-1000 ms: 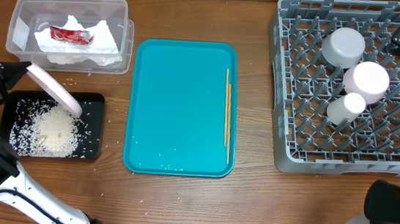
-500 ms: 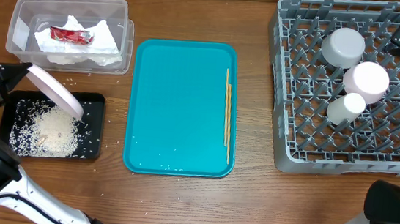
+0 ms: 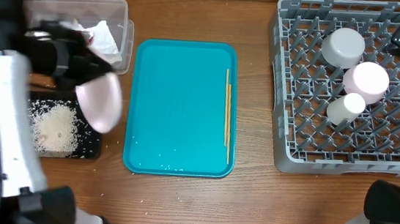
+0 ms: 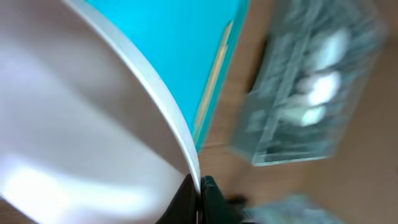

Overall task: Sort waste into correct bins and load items into the dishwasher
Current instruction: 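Tip the rice onto the black tray and return the plate to the teal tray, then raise the left arm aside and grasp the empty plate with the right gripper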

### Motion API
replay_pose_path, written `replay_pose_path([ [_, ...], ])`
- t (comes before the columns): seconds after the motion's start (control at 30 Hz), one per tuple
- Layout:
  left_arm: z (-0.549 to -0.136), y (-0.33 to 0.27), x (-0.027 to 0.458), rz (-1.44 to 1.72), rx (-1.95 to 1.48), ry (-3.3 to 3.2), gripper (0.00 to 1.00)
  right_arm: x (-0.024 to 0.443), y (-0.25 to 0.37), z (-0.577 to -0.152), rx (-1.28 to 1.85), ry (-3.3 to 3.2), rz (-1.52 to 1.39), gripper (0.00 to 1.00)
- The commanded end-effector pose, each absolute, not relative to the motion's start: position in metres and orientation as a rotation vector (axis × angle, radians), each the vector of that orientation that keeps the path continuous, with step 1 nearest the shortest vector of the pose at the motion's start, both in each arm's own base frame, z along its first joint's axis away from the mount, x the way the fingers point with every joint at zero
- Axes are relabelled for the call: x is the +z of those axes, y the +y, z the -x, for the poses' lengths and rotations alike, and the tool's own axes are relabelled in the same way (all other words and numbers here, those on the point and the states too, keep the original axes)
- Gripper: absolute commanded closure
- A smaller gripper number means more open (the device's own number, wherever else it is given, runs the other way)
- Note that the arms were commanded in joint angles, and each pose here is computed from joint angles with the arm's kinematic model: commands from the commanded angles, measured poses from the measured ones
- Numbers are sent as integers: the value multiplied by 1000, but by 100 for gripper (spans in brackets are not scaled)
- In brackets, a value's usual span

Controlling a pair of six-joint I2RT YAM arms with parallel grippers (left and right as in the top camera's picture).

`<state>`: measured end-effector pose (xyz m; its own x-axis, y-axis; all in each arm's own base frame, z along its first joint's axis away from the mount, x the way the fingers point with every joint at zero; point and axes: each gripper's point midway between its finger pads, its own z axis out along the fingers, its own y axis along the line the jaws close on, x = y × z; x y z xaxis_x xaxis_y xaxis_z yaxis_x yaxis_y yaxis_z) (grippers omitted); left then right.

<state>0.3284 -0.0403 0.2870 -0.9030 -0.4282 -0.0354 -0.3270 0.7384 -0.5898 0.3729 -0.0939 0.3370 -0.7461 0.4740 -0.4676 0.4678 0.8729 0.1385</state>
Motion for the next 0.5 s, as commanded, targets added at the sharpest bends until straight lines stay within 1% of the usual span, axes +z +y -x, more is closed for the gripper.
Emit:
replay_pose_path([
  [0.0, -333, -76, 253, 530, -406, 2901, 96, 340, -96, -373, 7, 2529, -687, 0],
  [0.1, -339, -123, 237, 379, -288, 2919, 96, 340, -96, -373, 7, 2529, -687, 0],
  [0.17, -344, -148, 219, 329, -144, 2920, 96, 340, -96, -373, 7, 2529, -687, 0],
  [0.3, -345, -182, 174, 258, 53, 2966, 96, 340, -96, -373, 7, 2529, -687, 0],
  [0.47, -343, -204, 117, 173, 179, 3075, 96, 340, -96, -373, 7, 2529, -687, 0],
])
